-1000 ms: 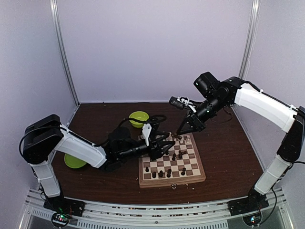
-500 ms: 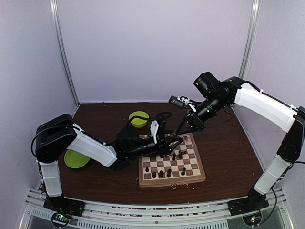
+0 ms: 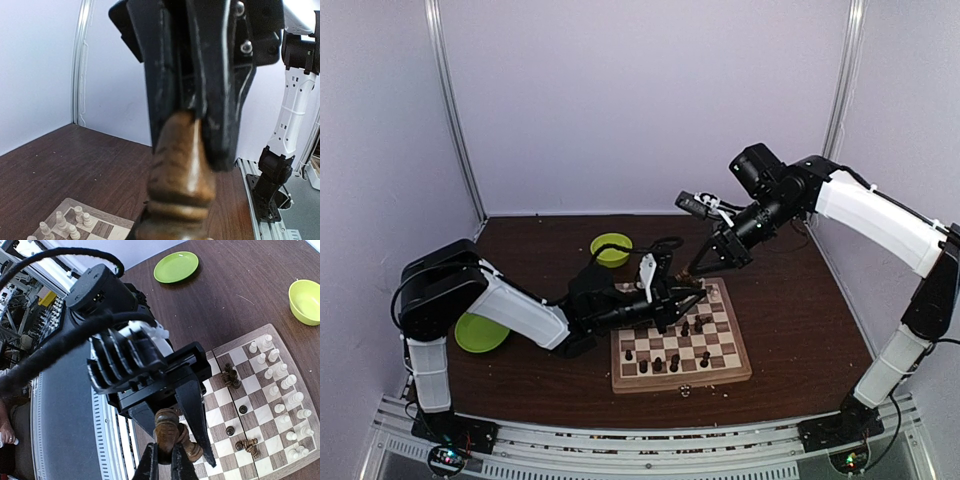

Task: Set up the chess pieces on the board
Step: Pass from the right arm to the left

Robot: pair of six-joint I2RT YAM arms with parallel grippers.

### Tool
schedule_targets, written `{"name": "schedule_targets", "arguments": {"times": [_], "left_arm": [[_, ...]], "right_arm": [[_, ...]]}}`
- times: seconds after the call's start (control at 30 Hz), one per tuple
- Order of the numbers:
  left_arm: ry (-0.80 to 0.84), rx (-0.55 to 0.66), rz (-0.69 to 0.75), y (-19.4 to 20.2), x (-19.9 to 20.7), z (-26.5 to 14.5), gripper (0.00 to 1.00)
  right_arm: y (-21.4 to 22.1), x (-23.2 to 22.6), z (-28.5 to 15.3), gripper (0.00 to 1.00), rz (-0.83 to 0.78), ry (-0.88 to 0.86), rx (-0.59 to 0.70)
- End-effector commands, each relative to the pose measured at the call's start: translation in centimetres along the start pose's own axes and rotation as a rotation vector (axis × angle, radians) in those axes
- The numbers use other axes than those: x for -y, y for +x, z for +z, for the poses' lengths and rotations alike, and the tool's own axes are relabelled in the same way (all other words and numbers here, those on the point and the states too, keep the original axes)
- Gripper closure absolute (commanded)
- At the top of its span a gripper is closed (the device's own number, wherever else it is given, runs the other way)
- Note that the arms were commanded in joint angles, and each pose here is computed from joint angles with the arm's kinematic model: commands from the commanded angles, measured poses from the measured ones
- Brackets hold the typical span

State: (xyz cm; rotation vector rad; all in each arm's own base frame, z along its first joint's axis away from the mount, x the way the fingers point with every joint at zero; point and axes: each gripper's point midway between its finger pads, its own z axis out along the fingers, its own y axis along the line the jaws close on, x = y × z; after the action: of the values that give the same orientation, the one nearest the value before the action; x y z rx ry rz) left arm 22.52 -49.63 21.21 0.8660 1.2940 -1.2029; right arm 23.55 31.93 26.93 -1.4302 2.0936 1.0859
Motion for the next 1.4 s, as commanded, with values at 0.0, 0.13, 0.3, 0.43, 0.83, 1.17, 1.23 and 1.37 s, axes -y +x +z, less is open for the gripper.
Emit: {"name": "schedule_targets", "arguments": {"times": [0.0,0.13,0.3,0.43,0.83,1.17,1.23,1.37], "left_arm": [[0.029,0.041,0.002,-0.9,0.6,0.5,0.85],[0.031,0.042,0.007,-1.0,0.6,0.5,0.88],[0.003,0.079,0.031,-2.2,0.3,0.3,0.60],[0.005,0.102,0.055,-3.3,0.4,0.6,0.61],[0.006,0.153,0.051,-5.3,0.7,0.3,0.66],[0.011,0.168,0.055,-6.0,0.9,0.2,0.74],[0.016,0.164,0.054,-5.9,1.0,0.2,0.79],[0.022,0.155,0.051,-5.6,1.1,0.2,0.85]], "right_arm": [[-1.4,-1.3,-1.9,0.98,-0.036,-0.001,0.059],[-1.1,-1.1,-2.0,0.98,-0.026,0.002,0.061],[-0.9,-1.1,-1.8,0.97,-0.014,-0.012,0.067],[-0.7,-0.9,-1.6,0.97,-0.003,-0.018,0.063],[-0.3,-0.5,-1.2,0.97,0.004,-0.017,0.051],[-0.1,-0.2,-0.9,0.97,0.014,-0.019,0.043],[-0.1,-0.1,-0.8,0.97,0.016,-0.018,0.041],[-0.2,-0.1,-0.9,0.97,0.013,-0.015,0.043]]}}
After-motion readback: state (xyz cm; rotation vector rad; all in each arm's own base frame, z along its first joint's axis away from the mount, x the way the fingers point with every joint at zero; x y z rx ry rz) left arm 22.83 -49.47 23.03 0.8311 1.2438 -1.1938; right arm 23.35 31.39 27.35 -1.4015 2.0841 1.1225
